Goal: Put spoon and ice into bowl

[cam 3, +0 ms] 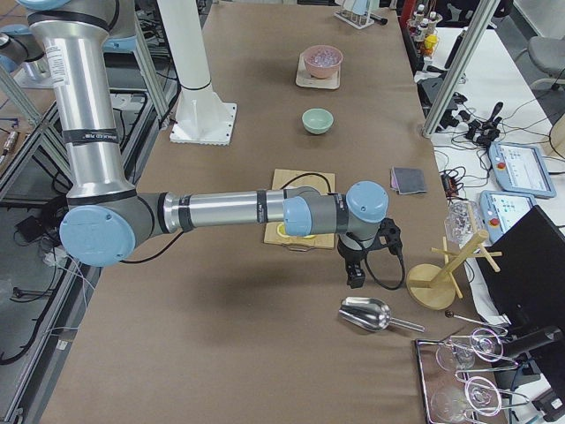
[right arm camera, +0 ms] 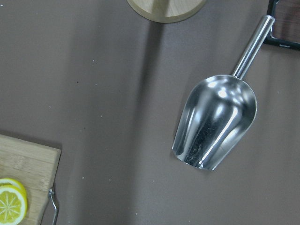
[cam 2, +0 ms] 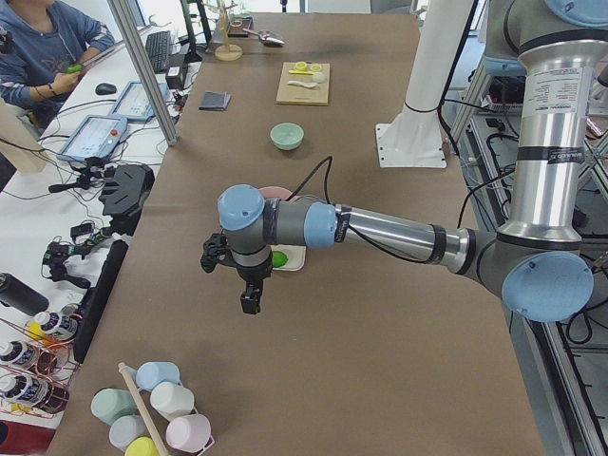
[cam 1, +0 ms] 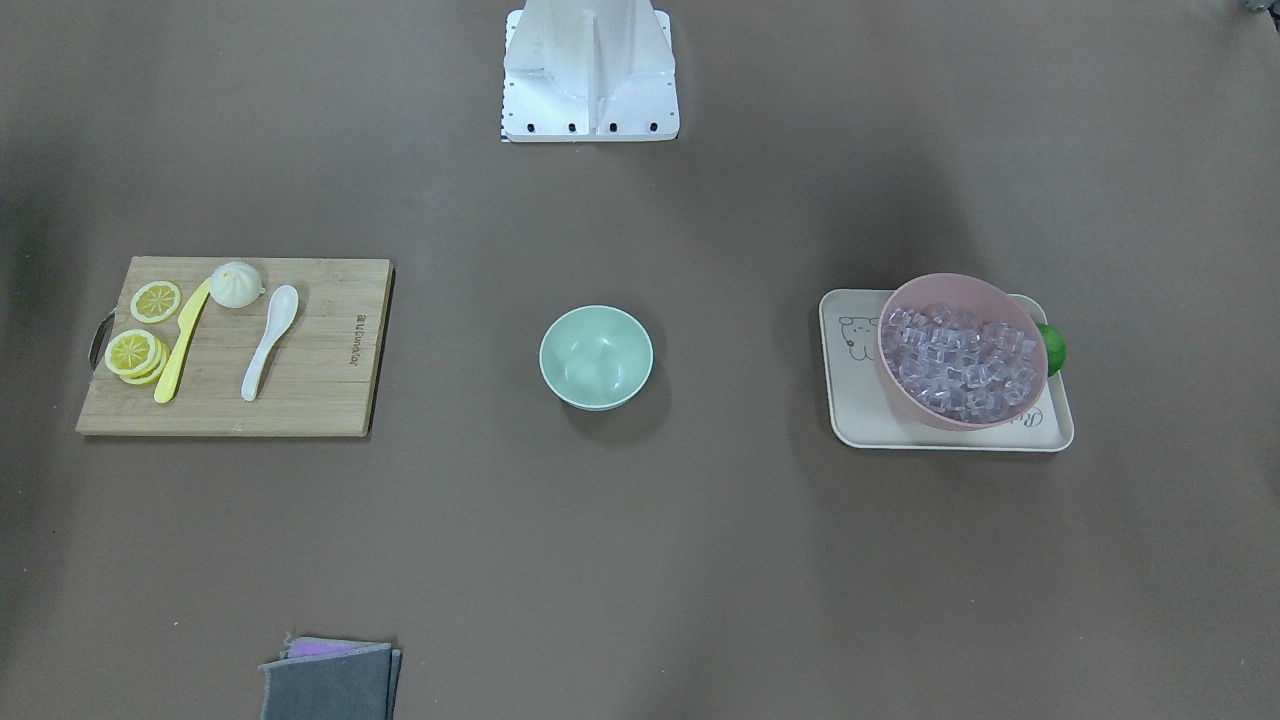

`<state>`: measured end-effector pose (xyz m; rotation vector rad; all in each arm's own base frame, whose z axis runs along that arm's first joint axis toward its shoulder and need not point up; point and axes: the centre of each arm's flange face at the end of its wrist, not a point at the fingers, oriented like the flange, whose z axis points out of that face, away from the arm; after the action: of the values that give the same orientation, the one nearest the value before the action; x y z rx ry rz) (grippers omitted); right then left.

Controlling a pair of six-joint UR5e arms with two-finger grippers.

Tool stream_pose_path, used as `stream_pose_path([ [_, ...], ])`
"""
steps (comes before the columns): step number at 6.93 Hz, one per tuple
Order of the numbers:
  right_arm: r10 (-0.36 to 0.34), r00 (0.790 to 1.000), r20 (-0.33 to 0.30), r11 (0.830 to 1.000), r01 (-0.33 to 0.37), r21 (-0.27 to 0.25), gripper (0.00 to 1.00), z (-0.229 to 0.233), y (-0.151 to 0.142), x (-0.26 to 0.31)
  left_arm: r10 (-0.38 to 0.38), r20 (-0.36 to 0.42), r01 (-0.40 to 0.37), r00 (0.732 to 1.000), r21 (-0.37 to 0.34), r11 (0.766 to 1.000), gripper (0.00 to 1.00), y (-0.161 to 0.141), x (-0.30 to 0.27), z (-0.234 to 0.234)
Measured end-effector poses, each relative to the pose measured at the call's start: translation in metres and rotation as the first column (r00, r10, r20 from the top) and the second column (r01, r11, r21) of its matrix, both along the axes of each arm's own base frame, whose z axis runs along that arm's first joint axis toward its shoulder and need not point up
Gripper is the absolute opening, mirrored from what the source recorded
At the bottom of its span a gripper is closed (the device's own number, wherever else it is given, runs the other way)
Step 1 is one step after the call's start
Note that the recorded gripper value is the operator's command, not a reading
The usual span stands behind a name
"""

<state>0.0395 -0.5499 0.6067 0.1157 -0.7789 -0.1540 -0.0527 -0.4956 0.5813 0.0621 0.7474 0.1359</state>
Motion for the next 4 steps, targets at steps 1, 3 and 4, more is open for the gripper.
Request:
stream_pose_path([
  [1,0.006,1.000,0.000,1.000,-0.006,0.002,1.00,0.007,0.011,0.003,0.000,0.000,0.000,1.000,-0.006,1.000,0.98,0.005,0.000,0.004],
  [3,0.011,1.000,0.000,0.999,-0.011,0.048,1.00,0.011,0.040,0.006,0.001,0.000,-0.001,1.000,-0.024,1.000,0.98,0.017,0.000,0.014],
  [4,0.014,1.000,0.001,0.998,-0.014,0.068,1.00,0.010,0.047,0.006,-0.002,0.000,0.002,1.000,-0.028,1.000,0.98,0.021,-0.001,0.015],
])
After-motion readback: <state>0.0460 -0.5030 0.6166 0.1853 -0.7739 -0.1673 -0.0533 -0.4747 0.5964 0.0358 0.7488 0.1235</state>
